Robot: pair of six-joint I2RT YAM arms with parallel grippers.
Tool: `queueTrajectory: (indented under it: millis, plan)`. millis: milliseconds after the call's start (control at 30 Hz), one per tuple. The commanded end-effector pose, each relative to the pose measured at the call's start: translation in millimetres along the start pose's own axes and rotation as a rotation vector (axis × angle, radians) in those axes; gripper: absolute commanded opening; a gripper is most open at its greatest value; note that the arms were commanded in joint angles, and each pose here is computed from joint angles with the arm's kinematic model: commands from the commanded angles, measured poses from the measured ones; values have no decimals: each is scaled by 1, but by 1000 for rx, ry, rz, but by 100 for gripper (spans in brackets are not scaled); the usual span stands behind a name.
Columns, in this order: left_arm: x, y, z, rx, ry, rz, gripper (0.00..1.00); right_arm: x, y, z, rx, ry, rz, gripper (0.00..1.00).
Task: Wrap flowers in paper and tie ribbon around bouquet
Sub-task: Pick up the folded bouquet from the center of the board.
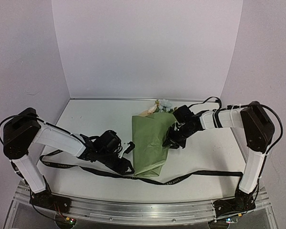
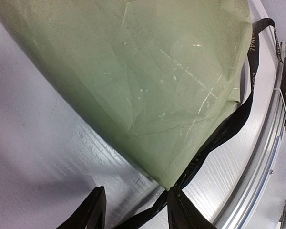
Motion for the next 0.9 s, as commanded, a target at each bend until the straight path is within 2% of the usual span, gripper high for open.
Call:
queueTrajectory:
  millis: [0, 133, 300, 433, 700, 867]
  plan:
    - [4, -15, 32, -22, -81, -2, 46, 6, 10, 9, 12, 12, -89, 14]
    - [-8, -14, 41, -28, -55, -8, 41, 9, 18, 13, 41, 19, -173, 12]
    - [-29, -6, 28, -28, 24, 11, 22, 9, 23, 18, 62, 23, -234, 11]
    - [-35, -6, 18, -40, 44, 21, 12, 9, 26, 23, 77, 23, -275, 11]
    - [-23, -1, -1, -4, -1, 67, 10, 7, 28, 29, 93, 26, -323, 10]
    - [-18, 8, -9, 83, -34, 124, 5, 5, 29, 33, 102, 31, -349, 10]
Point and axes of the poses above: each gripper's point midway between its finger pads, its own z axis back along the fingers, its own y axis along the line the jaws close on, x = y × z, the point moved 8 cm from there along z, back along the fingers, and after that the axes turned 13 degrees about z, right-handed, at the moved point
